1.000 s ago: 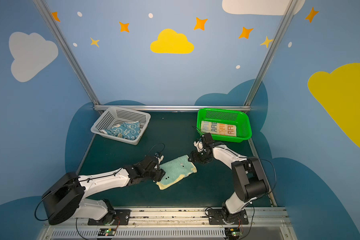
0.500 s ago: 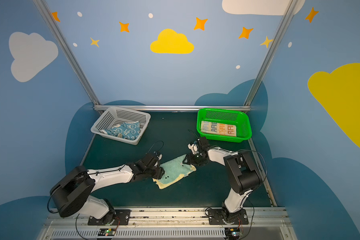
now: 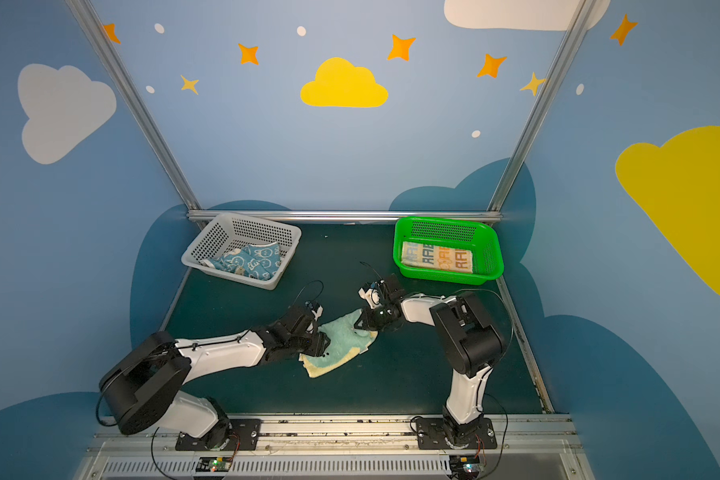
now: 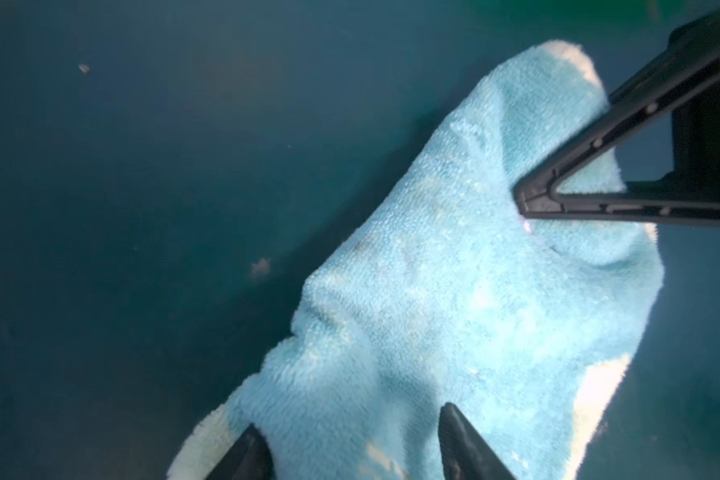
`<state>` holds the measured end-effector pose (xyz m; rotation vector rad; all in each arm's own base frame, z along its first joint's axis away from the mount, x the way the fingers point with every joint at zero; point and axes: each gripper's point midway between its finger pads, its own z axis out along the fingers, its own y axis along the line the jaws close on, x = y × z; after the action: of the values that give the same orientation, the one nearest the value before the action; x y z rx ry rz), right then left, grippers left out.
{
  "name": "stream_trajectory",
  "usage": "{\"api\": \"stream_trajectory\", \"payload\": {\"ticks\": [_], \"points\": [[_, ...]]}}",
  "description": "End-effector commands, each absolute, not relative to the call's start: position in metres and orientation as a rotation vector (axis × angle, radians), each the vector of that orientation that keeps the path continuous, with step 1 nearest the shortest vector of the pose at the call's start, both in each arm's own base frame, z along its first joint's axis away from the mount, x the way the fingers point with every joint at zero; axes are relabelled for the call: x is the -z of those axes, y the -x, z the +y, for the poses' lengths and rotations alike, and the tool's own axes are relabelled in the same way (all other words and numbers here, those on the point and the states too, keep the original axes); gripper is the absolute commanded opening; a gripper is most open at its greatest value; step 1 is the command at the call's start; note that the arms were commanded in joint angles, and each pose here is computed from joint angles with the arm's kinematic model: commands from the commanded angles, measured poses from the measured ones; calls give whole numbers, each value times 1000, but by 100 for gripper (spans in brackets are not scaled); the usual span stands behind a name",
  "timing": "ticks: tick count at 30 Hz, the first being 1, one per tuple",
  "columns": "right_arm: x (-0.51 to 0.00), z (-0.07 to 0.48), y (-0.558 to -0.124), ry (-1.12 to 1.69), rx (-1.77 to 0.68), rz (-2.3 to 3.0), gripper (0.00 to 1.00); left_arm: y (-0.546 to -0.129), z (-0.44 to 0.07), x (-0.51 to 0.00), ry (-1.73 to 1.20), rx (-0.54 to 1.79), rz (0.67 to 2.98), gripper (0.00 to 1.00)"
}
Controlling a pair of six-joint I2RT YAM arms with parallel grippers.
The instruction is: Fold and stack the towels
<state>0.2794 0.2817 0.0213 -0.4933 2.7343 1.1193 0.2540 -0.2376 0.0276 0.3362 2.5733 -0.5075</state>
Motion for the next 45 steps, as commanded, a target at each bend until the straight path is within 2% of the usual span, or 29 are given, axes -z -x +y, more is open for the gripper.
{"api": "stream_trajectory", "payload": {"ticks": [1, 2, 4, 7, 20, 27, 37, 45], "points": [[2, 270, -255, 497, -1043, 2891, 0, -232, -214, 8, -314, 423, 2710, 63], [-3, 270, -259, 508, -1026, 2876, 0, -233, -214, 7, -311, 426, 2706, 64], [-16, 271, -270, 532, -988, 2840, 0, -235, -214, 3, -305, 437, 2687, 73], [-39, 268, -293, 551, -903, 2785, 0, -241, -215, -10, -298, 462, 2630, 100], [-106, 237, -400, 555, -587, 2673, 0, -262, -217, -70, -290, 536, 2406, 100], [-128, 210, -460, 528, -400, 2632, 0, -265, -213, -68, -279, 498, 2412, 100], [-185, 181, -545, 529, -309, 2426, 0, -276, -214, -64, -262, 484, 2423, 100], [-218, 133, -581, 352, -254, 2320, 0, -279, -215, -63, -264, 468, 2435, 100]]}}
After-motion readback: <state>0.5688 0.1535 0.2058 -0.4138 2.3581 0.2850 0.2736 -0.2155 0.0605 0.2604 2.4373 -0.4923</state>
